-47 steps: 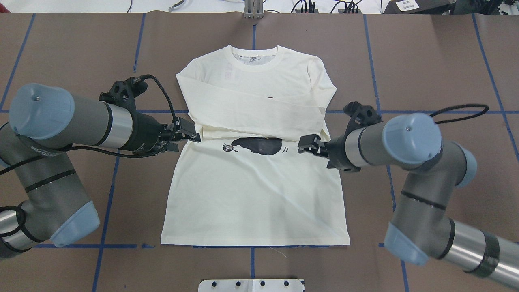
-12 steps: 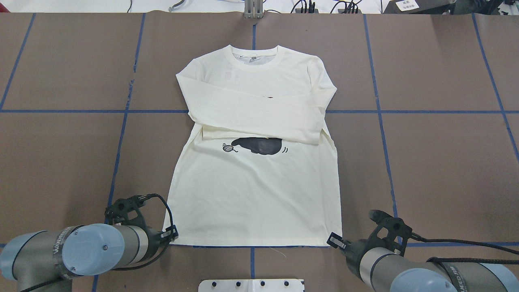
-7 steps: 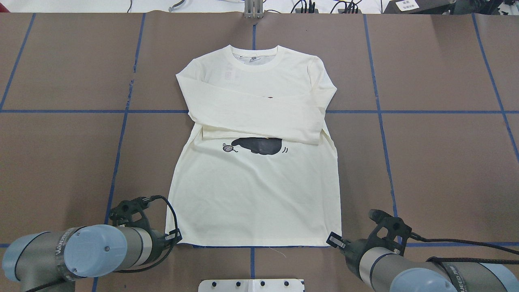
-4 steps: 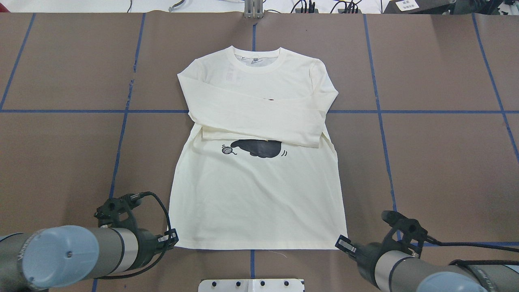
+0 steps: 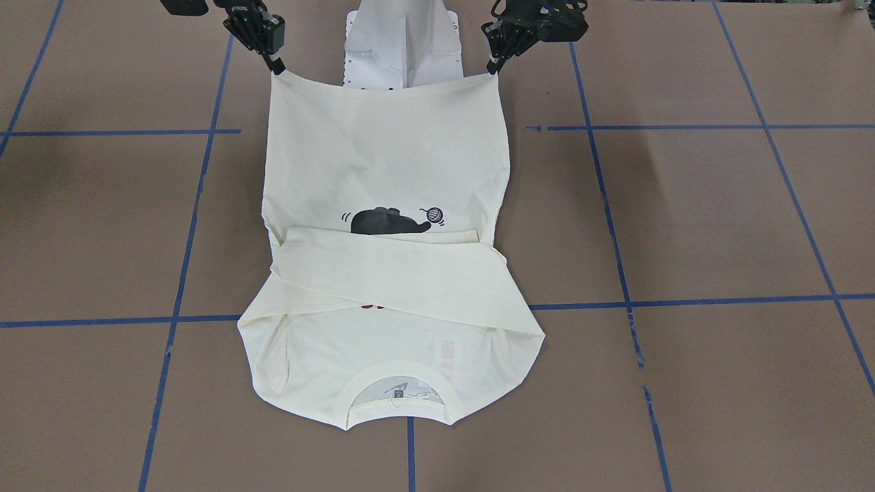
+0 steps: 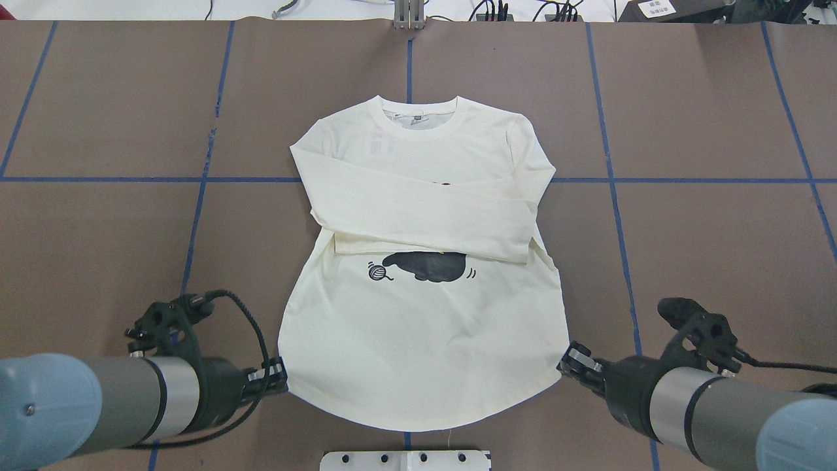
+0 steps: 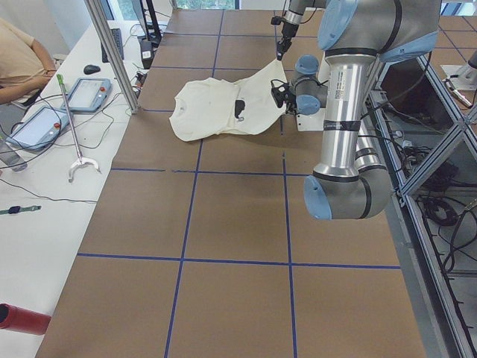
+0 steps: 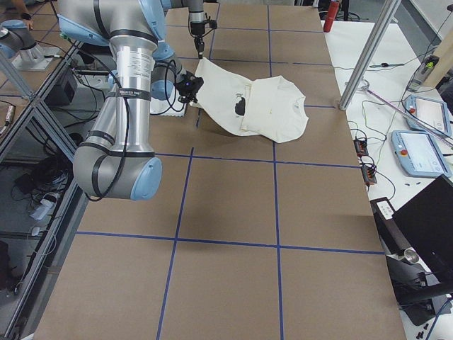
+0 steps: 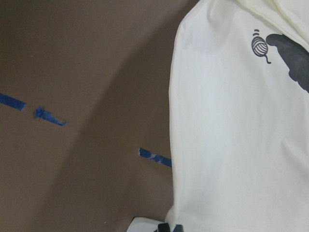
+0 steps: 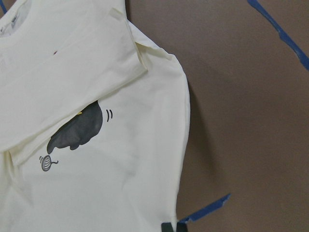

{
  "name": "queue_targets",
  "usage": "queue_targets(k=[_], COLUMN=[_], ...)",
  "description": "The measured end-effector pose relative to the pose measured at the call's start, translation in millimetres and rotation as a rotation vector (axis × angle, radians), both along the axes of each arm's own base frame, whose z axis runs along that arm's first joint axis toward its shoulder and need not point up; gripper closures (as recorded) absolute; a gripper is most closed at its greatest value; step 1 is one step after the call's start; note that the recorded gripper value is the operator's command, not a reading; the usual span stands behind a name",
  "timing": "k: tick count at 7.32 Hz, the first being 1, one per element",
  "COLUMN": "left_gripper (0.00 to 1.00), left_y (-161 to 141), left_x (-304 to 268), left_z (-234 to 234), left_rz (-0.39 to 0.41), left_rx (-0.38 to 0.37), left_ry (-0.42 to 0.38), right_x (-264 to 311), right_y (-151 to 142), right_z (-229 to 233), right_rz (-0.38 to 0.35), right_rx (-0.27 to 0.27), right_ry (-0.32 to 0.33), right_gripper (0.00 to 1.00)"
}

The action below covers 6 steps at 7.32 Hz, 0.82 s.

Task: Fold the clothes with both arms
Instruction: 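Lift the hem with both grippers and fold it up toward the collar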

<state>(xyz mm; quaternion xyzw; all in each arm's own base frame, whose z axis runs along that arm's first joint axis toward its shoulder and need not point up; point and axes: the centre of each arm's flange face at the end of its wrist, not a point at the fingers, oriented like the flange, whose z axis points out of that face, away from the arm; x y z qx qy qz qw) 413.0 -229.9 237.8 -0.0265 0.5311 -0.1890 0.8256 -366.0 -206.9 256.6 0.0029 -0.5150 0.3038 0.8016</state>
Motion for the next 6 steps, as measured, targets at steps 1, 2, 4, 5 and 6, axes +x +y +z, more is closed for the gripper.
queue_targets(k=[1, 2, 4, 5, 6], left_gripper=[1.00, 1.00, 1.00, 1.00, 1.00], left_y=[-46, -90, -169, -201, -224], left_x=[16, 34, 42, 37, 33], left_z=[0, 3, 13, 25, 35], left_rz=[-0.051, -0.099, -0.178, -0.209, -0.228], left_rx=[0.059, 0.088, 0.134, 0.158, 0.174], left_ry=[-0.029, -0.067, -0.131, -0.156, -0.176], right_x=[-18, -30, -32, -31, -32], right_y=[-44, -101, -208, -249, -281], right_z=[-3, 3, 28, 43, 54], right_rz=[0.008, -0.004, -0.028, -0.033, -0.034], right_rx=[0.047, 0.071, 0.104, 0.108, 0.105], right_ry=[0.020, 0.062, 0.167, 0.217, 0.254], right_gripper=[1.00, 1.00, 1.00, 1.00, 1.00])
